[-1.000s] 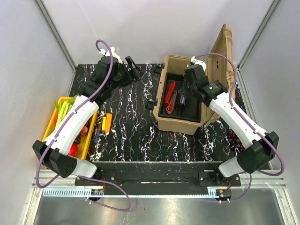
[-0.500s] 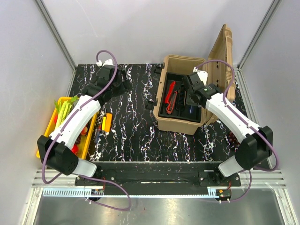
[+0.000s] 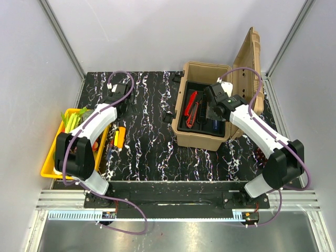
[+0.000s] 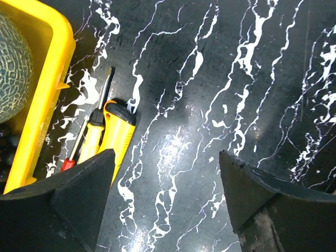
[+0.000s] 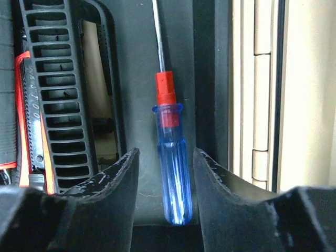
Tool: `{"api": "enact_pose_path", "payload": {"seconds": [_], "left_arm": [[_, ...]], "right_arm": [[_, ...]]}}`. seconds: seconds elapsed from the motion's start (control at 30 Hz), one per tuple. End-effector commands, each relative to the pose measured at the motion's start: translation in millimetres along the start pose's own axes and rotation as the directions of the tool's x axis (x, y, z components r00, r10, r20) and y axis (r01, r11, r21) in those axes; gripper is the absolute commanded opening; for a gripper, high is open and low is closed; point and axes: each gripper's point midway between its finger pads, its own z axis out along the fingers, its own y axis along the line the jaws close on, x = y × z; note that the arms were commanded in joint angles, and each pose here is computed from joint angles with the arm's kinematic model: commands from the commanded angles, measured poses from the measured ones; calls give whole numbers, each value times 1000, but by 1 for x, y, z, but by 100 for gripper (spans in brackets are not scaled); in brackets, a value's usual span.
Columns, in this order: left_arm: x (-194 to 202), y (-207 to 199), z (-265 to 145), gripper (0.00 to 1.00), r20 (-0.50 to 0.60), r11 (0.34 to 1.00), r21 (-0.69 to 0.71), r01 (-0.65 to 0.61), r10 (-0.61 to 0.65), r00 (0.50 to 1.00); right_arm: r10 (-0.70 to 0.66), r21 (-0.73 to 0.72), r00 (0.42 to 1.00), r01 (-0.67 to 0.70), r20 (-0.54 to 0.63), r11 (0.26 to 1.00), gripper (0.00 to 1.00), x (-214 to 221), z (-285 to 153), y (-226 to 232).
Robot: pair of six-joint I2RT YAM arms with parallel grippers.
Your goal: Pack the tool kit
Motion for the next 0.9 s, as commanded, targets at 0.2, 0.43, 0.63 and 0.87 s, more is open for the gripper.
{"api": "enact_pose_path", "payload": {"seconds": [0.2,0.43,0.63,0.87], "left_arm": [[20,31,14,86,-26,993,-114,-28,25,999],[48,47,33,77,-83,985,-169,-43,29,996],[54,45,63,78,-108,993,-121,-15,2,994],[60,41,76,72,-136,994,-109,-28,13,991]], "right_arm": [[81,-171,977,-47,198,984,62,-66,-64,11],[126,-271,951,-47,281,961,66,-92,-95,18],[138,-286,955,-59,264,956,68,-86,-92,21],[141,-278,951,-63,273,959,69,-85,-94,15]]}}
